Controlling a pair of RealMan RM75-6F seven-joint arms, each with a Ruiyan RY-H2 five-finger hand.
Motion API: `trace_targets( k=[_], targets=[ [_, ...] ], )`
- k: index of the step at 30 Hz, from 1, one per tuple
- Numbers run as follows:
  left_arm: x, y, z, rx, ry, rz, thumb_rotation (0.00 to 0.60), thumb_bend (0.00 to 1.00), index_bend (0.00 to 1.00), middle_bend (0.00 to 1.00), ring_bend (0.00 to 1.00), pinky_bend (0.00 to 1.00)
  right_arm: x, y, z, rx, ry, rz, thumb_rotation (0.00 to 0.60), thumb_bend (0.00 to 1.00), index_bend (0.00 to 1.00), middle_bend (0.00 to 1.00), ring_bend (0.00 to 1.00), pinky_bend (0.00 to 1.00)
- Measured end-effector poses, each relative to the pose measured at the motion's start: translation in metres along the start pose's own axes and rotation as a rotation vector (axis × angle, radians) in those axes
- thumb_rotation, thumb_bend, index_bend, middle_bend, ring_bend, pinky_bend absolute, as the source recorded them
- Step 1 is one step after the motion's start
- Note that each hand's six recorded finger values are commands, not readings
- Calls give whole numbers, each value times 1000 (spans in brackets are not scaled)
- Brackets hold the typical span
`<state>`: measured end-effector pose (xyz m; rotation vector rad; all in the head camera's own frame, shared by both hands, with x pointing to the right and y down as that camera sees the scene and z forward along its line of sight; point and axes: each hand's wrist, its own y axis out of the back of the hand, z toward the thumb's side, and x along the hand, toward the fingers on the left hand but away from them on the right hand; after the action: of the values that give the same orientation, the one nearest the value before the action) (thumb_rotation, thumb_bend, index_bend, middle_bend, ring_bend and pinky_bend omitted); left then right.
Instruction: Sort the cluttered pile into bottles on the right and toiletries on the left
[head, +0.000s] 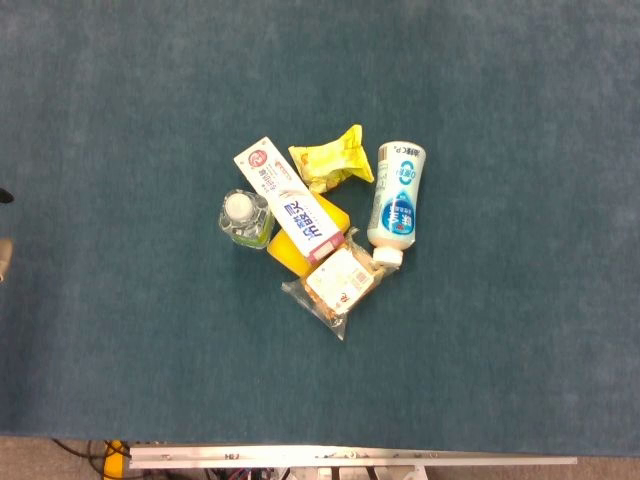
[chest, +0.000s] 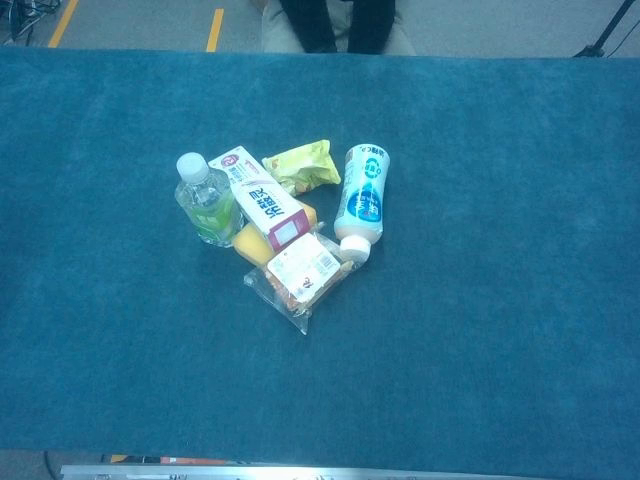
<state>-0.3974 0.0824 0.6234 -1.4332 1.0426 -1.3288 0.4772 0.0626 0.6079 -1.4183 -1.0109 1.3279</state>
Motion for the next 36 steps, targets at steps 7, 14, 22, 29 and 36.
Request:
trace_targets(
  k=[7,14,22,29,36],
  targets=[
    [1,-1,0,-4,-2,1,600,368,328,358,291,251,0,1,2,3,7,2,600,35,354,403,321,310],
    [0,0,-2,-4,0,6,600,369,328,358,291,251,-5,2,9,7,40,17,600,35,354,403,321,310],
    [0,3,-4,-3,-1,13,600,368,328,358,291,251,-26,6,27,32,123,30,600,21,354,403,320,310],
    [-3,7,-8,1,7,18,600,369,328,358,291,251,-57,4,59,83,256,80,600,0,324,384,299,310],
    [-10,14,-14,7,26,33,600,369,328,358,291,251,-87,-9,103,140,413,161,600,0,197,322,232,316]
  ],
)
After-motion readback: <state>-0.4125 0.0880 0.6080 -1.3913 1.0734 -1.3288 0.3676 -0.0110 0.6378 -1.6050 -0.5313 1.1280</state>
